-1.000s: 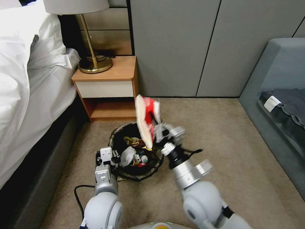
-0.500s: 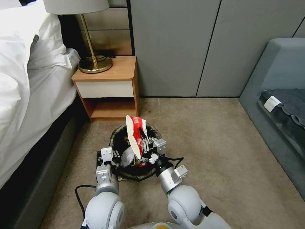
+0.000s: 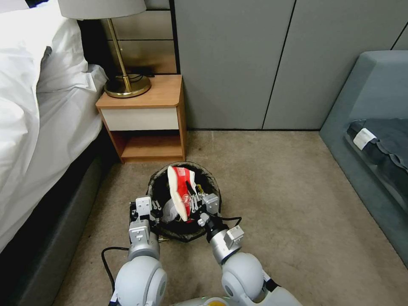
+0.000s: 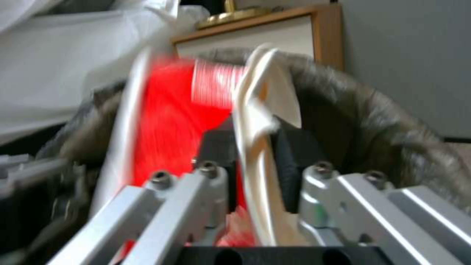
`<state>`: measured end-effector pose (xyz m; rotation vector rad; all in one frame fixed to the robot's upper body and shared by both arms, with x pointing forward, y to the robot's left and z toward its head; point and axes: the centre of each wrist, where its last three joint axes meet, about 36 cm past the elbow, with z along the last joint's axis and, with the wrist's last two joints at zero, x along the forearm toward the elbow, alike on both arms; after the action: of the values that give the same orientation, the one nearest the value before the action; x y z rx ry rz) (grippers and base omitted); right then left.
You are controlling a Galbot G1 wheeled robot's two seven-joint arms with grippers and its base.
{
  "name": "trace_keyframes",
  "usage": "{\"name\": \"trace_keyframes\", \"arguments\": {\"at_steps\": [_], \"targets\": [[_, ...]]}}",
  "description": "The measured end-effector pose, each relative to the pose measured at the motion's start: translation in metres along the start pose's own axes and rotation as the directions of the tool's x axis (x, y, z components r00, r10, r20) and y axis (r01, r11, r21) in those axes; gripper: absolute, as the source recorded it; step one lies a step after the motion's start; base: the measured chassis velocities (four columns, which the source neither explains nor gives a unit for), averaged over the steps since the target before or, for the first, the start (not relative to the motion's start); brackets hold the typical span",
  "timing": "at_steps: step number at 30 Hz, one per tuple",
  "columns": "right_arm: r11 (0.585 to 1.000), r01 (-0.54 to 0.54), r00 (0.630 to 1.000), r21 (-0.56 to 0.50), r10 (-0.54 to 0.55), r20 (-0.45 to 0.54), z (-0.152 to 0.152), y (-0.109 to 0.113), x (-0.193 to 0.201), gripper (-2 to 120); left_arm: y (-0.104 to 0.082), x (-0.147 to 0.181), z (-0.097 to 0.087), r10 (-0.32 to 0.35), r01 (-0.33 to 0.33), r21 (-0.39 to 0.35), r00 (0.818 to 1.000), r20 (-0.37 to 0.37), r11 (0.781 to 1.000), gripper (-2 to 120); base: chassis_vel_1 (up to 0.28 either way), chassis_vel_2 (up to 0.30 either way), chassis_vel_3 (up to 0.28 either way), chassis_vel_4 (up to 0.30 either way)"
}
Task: Pick up the trash bin, then pick up the garbage from the floor and place it into the trash bin.
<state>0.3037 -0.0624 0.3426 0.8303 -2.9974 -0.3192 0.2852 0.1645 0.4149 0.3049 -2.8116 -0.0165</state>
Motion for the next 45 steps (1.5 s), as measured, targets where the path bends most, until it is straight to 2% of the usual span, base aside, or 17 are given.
{"name": "trace_keyframes", "arguments": {"at_steps": [5, 7, 9, 12, 13, 15, 16, 21, 24, 30, 34, 37, 38, 40, 41, 42, 45], "targets": [[1.0, 0.004, 1.0, 0.007, -0.004, -0.009, 0.003, 0.001, 0.003, 32, -0.001, -0.001, -0.002, 0.002, -0.002, 0.001, 1.0, 0.003, 1.0, 0, 0.0, 0.0, 0.0, 0.0], [1.0, 0.007, 1.0, 0.011, -0.007, -0.013, 0.004, 0.003, 0.005, 44, -0.001, -0.001, -0.002, 0.003, -0.003, 0.002, 1.0, 0.003, 1.0, 0, 0.0, 0.0, 0.0, 0.0], [1.0, 0.008, 1.0, 0.012, -0.008, -0.013, 0.004, 0.003, 0.005, 45, -0.001, -0.001, -0.002, 0.003, -0.003, 0.002, 1.0, 0.003, 1.0, 0, 0.0, 0.0, 0.0, 0.0], [1.0, 0.007, 1.0, 0.013, -0.006, -0.016, 0.005, 0.004, 0.006, 65, -0.001, -0.001, -0.003, 0.003, -0.003, 0.003, 1.0, 0.005, 1.0, 0, 0.0, 0.0, 0.0, 0.0], [1.0, 0.007, 1.0, 0.013, -0.006, -0.016, 0.005, 0.004, 0.006, 65, -0.001, -0.001, -0.003, 0.003, -0.003, 0.003, 1.0, 0.005, 1.0, 0, 0.0, 0.0, 0.0, 0.0], [1.0, 0.006, 1.0, 0.014, -0.005, -0.017, 0.005, 0.004, 0.007, 76, -0.001, -0.001, -0.003, 0.003, -0.003, 0.004, 1.0, 0.006, 1.0, 0, 0.0, 0.0, 0.0, 0.0], [1.0, 0.006, 1.0, 0.014, -0.005, -0.017, 0.005, 0.004, 0.007, 76, -0.001, -0.001, -0.003, 0.003, -0.003, 0.004, 1.0, 0.006, 1.0, 0, 0.0, 0.0, 0.0, 0.0], [1.0, 0.006, 1.0, 0.017, -0.006, -0.019, 0.005, 0.002, 0.008, 95, 0.0, -0.001, -0.004, 0.004, -0.004, 0.003, 1.0, 0.007, 1.0, 0, 0.0, 0.0, 0.0, 0.0], [1.0, 0.007, 1.0, 0.017, -0.006, -0.018, 0.005, 0.002, 0.008, 100, 0.0, 0.0, -0.004, 0.004, -0.004, 0.002, 1.0, 0.007, 1.0, 0, 0.0, 0.0, 0.0, 0.0], [1.0, 0.015, 1.0, 0.015, -0.015, -0.006, 0.001, 0.004, 0.008, 100, 0.0, 0.0, -0.004, 0.006, -0.006, 0.001, 1.0, 0.007, 1.0, 0, 0.0, 0.0, 0.0, 0.0], [0.998, 0.018, 0.998, 0.054, -0.022, 0.064, -0.016, 0.007, 0.008, 100, 0.001, 0.0, -0.003, 0.005, -0.005, -0.004, 1.0, 0.005, 1.0, 0, 0.0, 0.0, 0.0, 0.0], [0.989, -0.008, 0.977, 0.146, -0.024, 0.212, -0.052, -0.004, 0.005, 100, 0.003, -0.002, -0.001, -0.002, 0.002, -0.011, 1.0, 0.002, 1.0, 0, 0.0, 0.0, 0.0, 0.0], [0.989, -0.008, 0.977, 0.146, -0.024, 0.212, -0.052, -0.004, 0.005, 100, 0.003, -0.002, -0.001, -0.002, 0.002, -0.011, 1.0, 0.002, 1.0, 0, 0.0, 0.0, 0.0, 0.0], [0.968, -0.11, 0.928, 0.227, 0.018, 0.371, -0.101, -0.026, 0.01, 100, 0.007, -0.005, -0.003, -0.014, 0.014, -0.005, 1.0, 0.005, 1.0, 0, 0.0, 0.0, 0.0, 0.0], [0.968, -0.11, 0.928, 0.227, 0.018, 0.371, -0.101, -0.026, 0.01, 100, 0.007, -0.005, -0.003, -0.014, 0.014, -0.005, 1.0, 0.005, 1.0, 0, 0.0, 0.0, 0.0, 0.0], [0.957, -0.162, 0.908, 0.239, 0.05, 0.415, -0.116, -0.036, 0.017, 100, 0.008, -0.006, -0.004, -0.018, 0.018, -0.001, 1.0, 0.007, 1.0, 0, 0.0, 0.0, 0.0, 0.0], [0.942, -0.227, 0.884, 0.248, 0.092, 0.457, -0.13, -0.048, 0.03, 100, 0.009, -0.007, -0.005, -0.021, 0.021, 0.002, 1.0, 0.008, 1.0, 0, 0.0, 0.0, 0.0, 0.0]]}}
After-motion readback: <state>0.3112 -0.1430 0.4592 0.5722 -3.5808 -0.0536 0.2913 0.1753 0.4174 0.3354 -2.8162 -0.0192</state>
